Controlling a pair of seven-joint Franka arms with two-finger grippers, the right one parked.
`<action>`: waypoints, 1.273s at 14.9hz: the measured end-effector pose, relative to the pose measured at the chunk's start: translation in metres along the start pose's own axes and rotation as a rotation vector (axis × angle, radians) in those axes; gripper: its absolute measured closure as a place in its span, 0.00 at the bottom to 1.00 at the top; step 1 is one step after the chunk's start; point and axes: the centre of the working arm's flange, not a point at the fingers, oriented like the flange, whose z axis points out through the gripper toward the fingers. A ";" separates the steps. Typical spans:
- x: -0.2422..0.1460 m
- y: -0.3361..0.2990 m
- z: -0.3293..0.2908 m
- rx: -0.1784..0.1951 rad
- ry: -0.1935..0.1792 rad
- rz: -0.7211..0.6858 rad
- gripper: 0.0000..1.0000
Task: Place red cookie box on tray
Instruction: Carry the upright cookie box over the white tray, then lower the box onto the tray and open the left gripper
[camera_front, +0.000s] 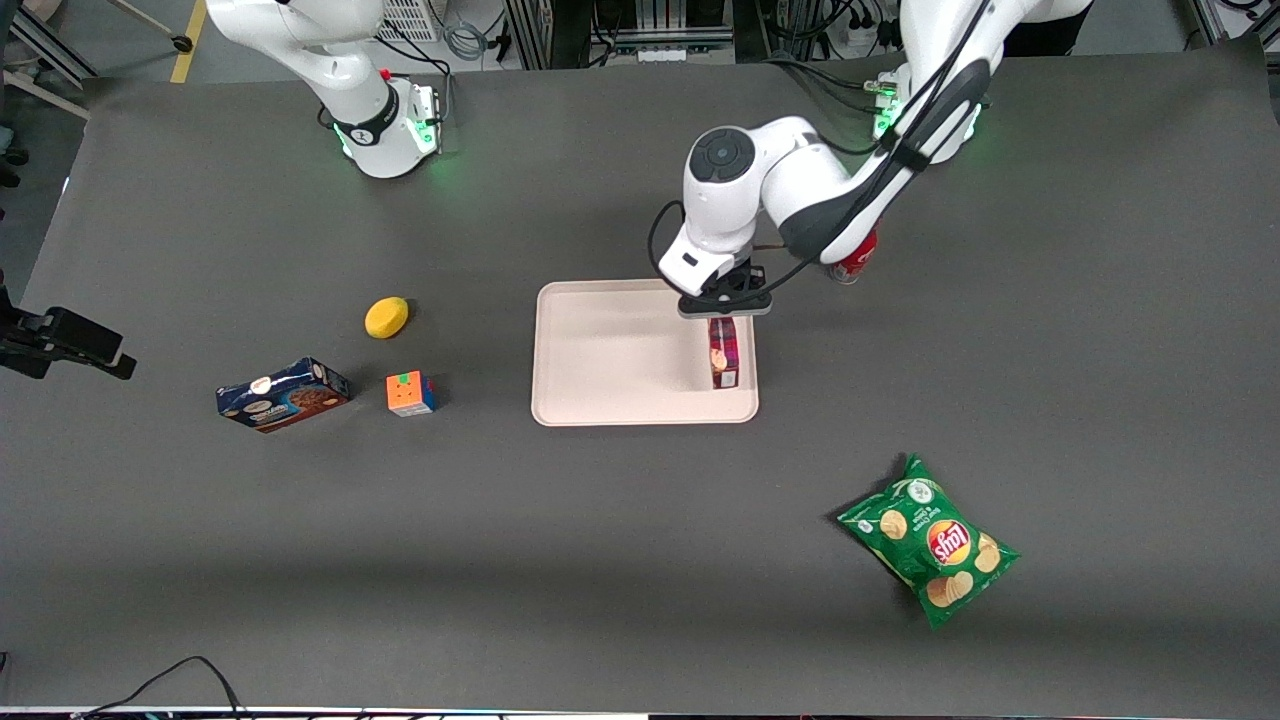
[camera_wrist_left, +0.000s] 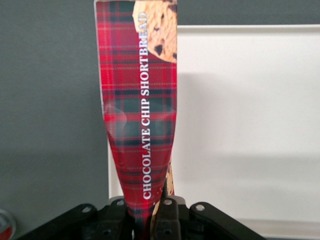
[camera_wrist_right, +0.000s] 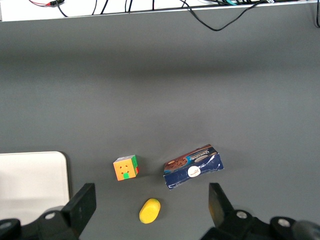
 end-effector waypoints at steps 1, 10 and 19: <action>-0.001 0.002 0.011 -0.001 0.001 0.003 0.83; -0.007 0.004 0.047 -0.007 -0.047 0.016 0.83; 0.015 -0.003 0.063 -0.061 0.000 0.016 0.83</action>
